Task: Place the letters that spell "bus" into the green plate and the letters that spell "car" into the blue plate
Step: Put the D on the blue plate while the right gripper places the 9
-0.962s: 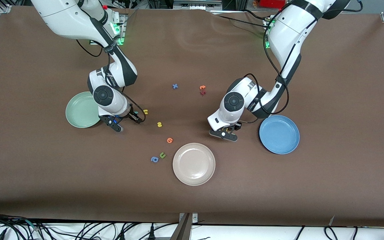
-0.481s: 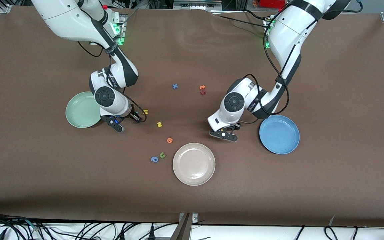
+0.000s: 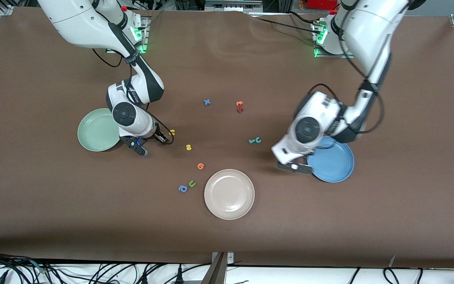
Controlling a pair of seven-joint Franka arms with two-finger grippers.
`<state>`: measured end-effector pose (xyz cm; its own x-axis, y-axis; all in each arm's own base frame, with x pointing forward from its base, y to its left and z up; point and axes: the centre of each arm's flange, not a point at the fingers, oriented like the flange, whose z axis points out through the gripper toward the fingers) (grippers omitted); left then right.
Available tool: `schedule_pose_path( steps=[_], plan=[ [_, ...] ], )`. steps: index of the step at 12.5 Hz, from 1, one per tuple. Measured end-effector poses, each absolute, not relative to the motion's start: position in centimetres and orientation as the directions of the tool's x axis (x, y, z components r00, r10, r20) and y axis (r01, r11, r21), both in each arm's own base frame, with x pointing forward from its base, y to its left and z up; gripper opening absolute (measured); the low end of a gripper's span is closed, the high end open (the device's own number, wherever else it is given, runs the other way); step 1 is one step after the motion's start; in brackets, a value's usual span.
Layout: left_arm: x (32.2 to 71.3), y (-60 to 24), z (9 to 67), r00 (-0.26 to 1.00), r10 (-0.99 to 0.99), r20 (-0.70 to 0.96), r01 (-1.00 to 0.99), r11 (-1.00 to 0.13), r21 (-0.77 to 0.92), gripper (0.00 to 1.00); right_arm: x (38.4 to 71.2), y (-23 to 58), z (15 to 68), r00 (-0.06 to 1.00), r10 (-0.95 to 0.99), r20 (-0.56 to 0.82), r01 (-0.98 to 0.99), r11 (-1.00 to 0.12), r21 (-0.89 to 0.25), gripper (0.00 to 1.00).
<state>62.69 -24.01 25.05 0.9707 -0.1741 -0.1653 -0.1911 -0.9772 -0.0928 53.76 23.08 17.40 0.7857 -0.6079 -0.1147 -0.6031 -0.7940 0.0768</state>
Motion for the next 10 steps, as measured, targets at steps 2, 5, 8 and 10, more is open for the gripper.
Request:
schedule_pose_path(
  steps=[2,5,8,10],
  plan=[
    [64.2,-18.2,24.3,0.97,-0.157,-0.187,-0.176,-0.98,-0.091,0.27,53.5,23.2,17.3,0.788,-0.608,-0.099,-0.607,-0.793,0.042,0.47],
    [64.3,-16.2,23.6,0.967,-0.149,-0.209,-0.17,-0.982,-0.086,0.44,52.3,22.7,17.0,0.79,-0.608,-0.072,-0.61,-0.792,-0.002,0.48],
    [62.5,-22.1,23.8,0.958,-0.194,-0.209,-0.214,-0.974,-0.077,0.76,52.1,22.7,17.0,0.791,-0.608,-0.072,-0.609,-0.793,-0.001,0.37],
    [60.2,-27.7,23.8,0.965,-0.162,-0.204,-0.183,-0.979,-0.088,0.99,52.1,22.7,17.0,0.791,-0.608,-0.072,-0.609,-0.793,-0.001,0.37]
  ],
)
